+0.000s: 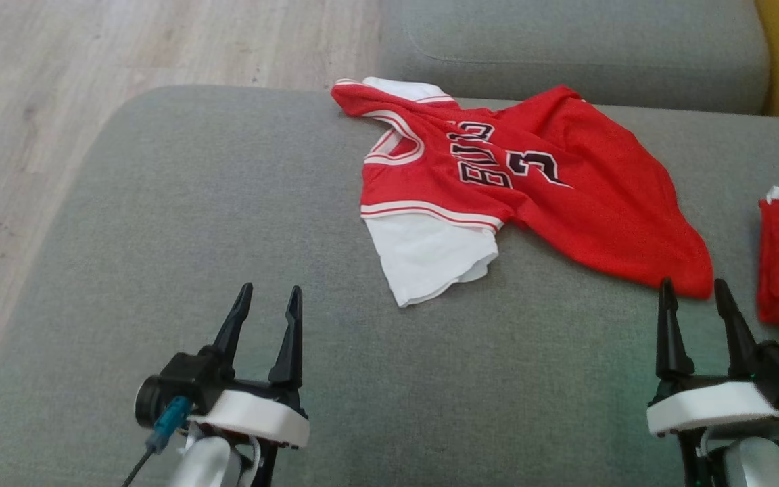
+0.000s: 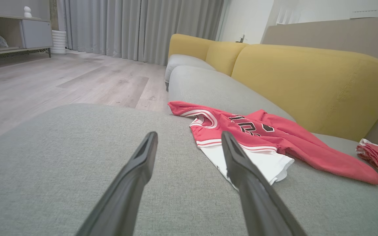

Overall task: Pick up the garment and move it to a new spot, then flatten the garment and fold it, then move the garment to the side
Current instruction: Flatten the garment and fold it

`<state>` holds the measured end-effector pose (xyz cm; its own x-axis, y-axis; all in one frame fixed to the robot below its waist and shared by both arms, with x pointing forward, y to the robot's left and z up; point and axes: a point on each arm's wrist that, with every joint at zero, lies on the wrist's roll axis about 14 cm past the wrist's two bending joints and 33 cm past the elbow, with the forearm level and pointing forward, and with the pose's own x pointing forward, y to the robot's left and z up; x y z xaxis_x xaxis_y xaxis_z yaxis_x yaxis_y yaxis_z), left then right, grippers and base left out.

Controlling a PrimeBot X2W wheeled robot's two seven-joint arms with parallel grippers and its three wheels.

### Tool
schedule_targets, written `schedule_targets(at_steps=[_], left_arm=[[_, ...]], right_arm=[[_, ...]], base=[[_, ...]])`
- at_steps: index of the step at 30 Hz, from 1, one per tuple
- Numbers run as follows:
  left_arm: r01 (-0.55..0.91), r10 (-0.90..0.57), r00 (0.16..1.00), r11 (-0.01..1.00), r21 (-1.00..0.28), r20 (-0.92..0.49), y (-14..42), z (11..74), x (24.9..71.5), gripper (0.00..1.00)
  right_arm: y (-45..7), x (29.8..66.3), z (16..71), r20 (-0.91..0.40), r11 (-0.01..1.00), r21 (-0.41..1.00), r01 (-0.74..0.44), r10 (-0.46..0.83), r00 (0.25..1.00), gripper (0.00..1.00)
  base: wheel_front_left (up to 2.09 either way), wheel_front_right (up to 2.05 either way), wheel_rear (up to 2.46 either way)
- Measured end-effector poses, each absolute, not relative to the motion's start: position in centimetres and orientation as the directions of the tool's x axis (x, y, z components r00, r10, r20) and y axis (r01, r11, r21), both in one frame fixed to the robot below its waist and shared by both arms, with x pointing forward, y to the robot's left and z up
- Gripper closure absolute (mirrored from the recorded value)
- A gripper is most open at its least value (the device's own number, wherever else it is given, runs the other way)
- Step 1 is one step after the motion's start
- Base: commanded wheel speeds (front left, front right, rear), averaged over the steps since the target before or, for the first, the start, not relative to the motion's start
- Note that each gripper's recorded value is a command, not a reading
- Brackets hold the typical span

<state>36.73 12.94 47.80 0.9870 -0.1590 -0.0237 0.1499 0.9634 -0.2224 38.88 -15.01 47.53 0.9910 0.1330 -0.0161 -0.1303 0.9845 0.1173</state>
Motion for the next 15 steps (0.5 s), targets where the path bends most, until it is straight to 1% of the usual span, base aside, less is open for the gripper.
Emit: schedule_targets(at_steps=[7,9,15], left_arm=[[0.196,-0.208,0.977,0.962,-0.192,-0.044,11.6,47.3,38.5,0.00],[0.223,-0.237,0.970,0.959,-0.175,-0.060,10.9,46.9,39.8,0.00],[0.298,-0.317,0.932,0.946,-0.125,-0.177,8.8,45.4,44.9,0.00]], right_arm=[[-15.8,38.9,47.2,-0.021,0.986,0.126,-0.106,0.110,0.994,0.00],[-15.9,39.2,46.9,-0.029,0.986,0.129,-0.103,0.108,0.994,0.00],[-16.5,40.3,46.0,-0.050,0.989,0.121,-0.083,0.089,0.995,0.00]], base=[[0.00,0.00,0.00],[0.00,0.00,0.00],[0.00,0.00,0.00]])
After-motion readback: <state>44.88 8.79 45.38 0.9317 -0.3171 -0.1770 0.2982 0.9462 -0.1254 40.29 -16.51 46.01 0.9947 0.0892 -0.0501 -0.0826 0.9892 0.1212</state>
